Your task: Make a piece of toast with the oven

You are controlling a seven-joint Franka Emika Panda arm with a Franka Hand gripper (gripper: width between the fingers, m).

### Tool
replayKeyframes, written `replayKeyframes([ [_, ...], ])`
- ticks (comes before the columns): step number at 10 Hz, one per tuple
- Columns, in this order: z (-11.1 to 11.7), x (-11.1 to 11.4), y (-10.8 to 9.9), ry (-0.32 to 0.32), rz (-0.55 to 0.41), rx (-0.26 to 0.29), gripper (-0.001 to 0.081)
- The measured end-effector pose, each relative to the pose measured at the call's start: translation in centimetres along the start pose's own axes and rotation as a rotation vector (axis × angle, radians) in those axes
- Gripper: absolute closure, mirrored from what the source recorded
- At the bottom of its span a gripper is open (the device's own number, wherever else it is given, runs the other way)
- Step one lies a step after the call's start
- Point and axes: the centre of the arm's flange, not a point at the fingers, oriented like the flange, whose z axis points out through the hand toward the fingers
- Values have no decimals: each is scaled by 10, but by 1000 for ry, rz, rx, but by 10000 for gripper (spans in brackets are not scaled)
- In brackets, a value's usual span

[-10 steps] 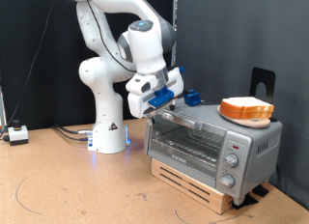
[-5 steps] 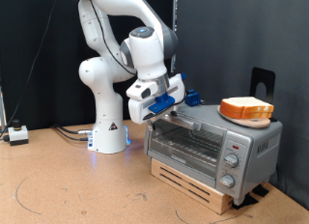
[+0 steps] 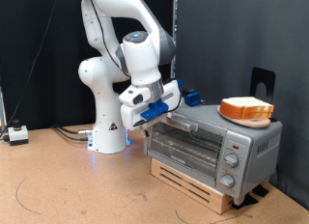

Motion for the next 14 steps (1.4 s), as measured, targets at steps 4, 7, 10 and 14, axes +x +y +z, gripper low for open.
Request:
replayKeyframes([
  [4, -6, 14, 2, 10, 1, 9, -3],
  [7, -4, 20, 5, 10, 9, 0, -3],
  [10, -3, 25, 11, 11, 15, -9, -3],
  [14, -5, 35, 18, 14, 15, -9, -3],
])
